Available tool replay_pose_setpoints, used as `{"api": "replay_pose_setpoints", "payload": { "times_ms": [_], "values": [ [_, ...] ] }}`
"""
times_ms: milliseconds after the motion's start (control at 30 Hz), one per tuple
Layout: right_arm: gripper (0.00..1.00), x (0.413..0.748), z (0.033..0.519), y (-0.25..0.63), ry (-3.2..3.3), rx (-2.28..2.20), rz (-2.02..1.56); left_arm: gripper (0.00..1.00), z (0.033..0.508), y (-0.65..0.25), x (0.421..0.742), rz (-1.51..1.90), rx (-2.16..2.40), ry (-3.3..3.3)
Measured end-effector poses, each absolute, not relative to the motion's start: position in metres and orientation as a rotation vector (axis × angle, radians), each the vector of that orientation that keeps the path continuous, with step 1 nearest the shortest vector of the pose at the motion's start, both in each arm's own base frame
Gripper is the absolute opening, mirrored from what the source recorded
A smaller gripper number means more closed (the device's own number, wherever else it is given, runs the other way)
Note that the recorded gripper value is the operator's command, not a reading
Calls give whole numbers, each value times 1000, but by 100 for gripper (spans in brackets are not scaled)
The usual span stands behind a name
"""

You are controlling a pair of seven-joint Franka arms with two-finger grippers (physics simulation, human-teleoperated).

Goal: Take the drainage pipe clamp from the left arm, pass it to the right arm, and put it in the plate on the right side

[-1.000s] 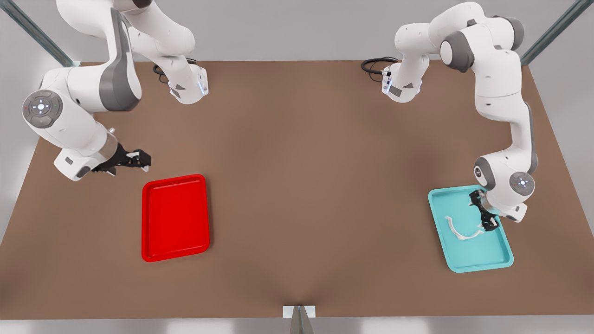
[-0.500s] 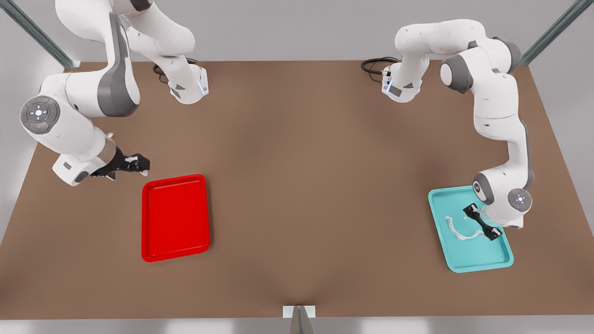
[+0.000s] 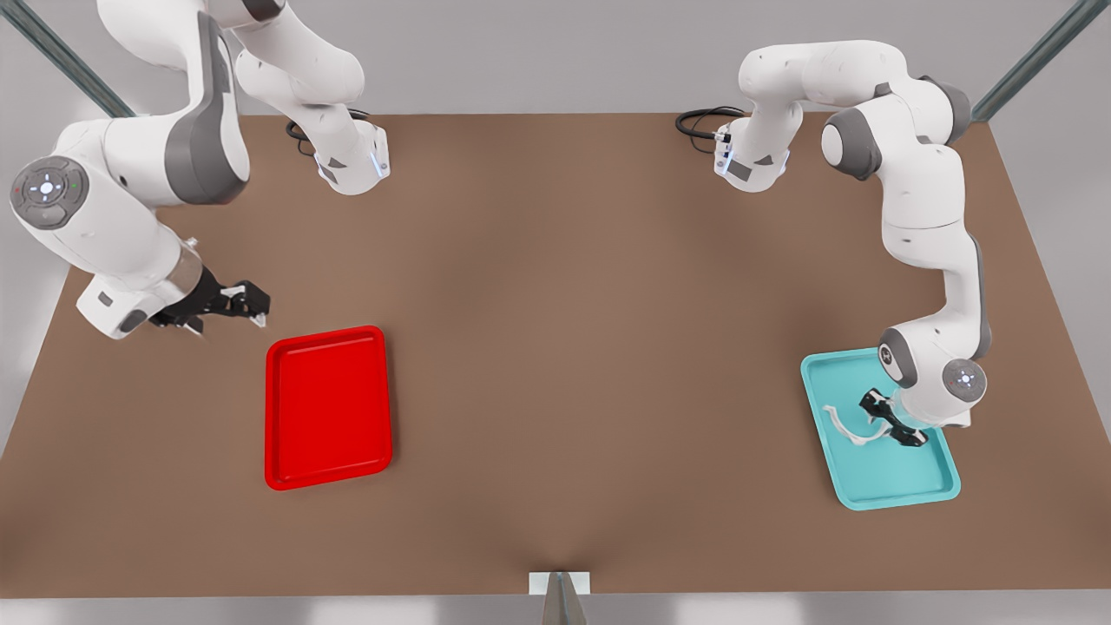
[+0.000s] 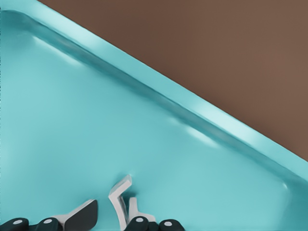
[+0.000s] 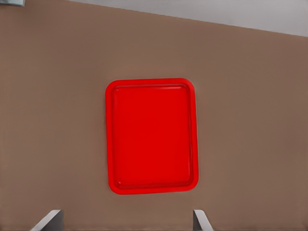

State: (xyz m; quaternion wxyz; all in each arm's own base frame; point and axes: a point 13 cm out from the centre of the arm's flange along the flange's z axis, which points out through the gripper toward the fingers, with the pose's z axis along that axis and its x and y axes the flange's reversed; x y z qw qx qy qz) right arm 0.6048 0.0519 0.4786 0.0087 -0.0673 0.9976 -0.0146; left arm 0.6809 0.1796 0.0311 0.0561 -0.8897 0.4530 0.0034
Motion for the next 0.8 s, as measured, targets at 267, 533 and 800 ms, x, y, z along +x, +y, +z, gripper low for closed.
{"api": "replay_pose_setpoints", "payload": {
  "times_ms": [267, 533, 800],
  "values": [
    [100, 599, 478, 52, 3137, -213, -48, 21, 79, 163, 712, -18, -2666, 1457],
    [100, 587, 484, 122, 3113, -401, -21, 21, 186, 17, 723, 12, -2700, 1774],
    [100, 580, 484, 264, 3040, -625, 132, 21, 249, -327, 663, -193, -2804, 2206]
  ]
}}
